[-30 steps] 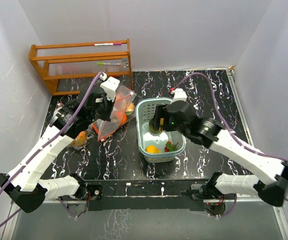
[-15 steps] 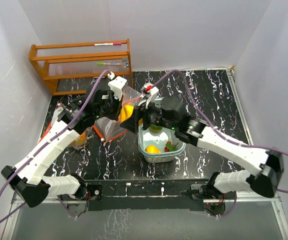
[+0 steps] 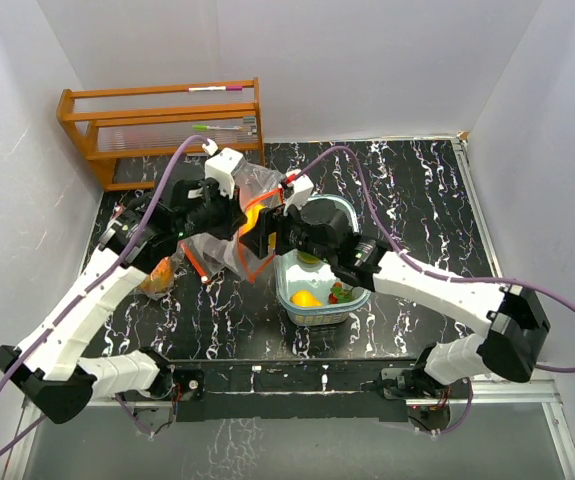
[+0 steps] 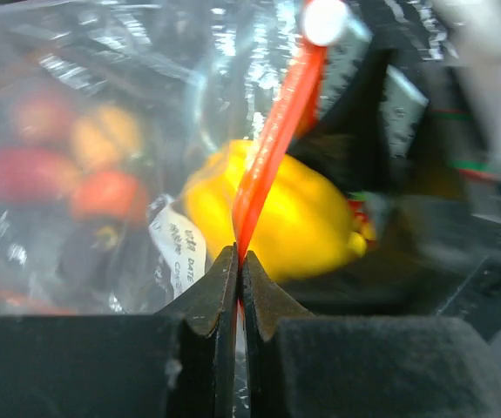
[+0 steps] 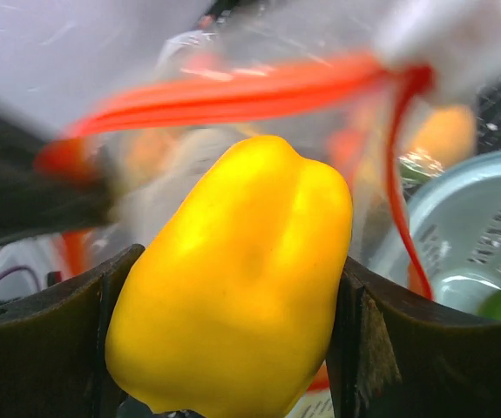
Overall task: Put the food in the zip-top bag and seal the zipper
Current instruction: Place the fake vegetable in the zipper food storage bag.
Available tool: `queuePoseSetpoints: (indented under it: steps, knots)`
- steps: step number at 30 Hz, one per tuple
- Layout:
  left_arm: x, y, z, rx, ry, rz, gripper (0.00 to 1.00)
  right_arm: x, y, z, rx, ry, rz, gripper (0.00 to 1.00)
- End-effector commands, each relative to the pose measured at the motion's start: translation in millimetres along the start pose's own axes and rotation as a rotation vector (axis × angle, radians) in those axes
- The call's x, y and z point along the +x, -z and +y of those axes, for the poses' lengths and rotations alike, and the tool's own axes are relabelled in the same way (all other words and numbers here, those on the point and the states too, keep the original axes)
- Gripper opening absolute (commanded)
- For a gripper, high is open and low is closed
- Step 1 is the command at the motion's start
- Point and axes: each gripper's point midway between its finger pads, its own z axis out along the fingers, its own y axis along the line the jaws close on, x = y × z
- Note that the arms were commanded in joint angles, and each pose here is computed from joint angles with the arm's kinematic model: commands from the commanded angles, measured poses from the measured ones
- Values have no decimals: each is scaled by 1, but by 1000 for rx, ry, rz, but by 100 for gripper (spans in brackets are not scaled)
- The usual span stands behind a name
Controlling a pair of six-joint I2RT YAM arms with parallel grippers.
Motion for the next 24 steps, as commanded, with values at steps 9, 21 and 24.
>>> queuePoseSetpoints:
  steps: [9,21,24]
  knots:
    - [-20,53,-69,347,114,-121,0,-60,-8,-30,244,-41,-196,36]
    - [17,26,-30,137,185,-115,0,-50,46,17,34,35,-2,98]
    - [13,30,-19,78,179,-143,0,-39,67,24,-17,76,71,98]
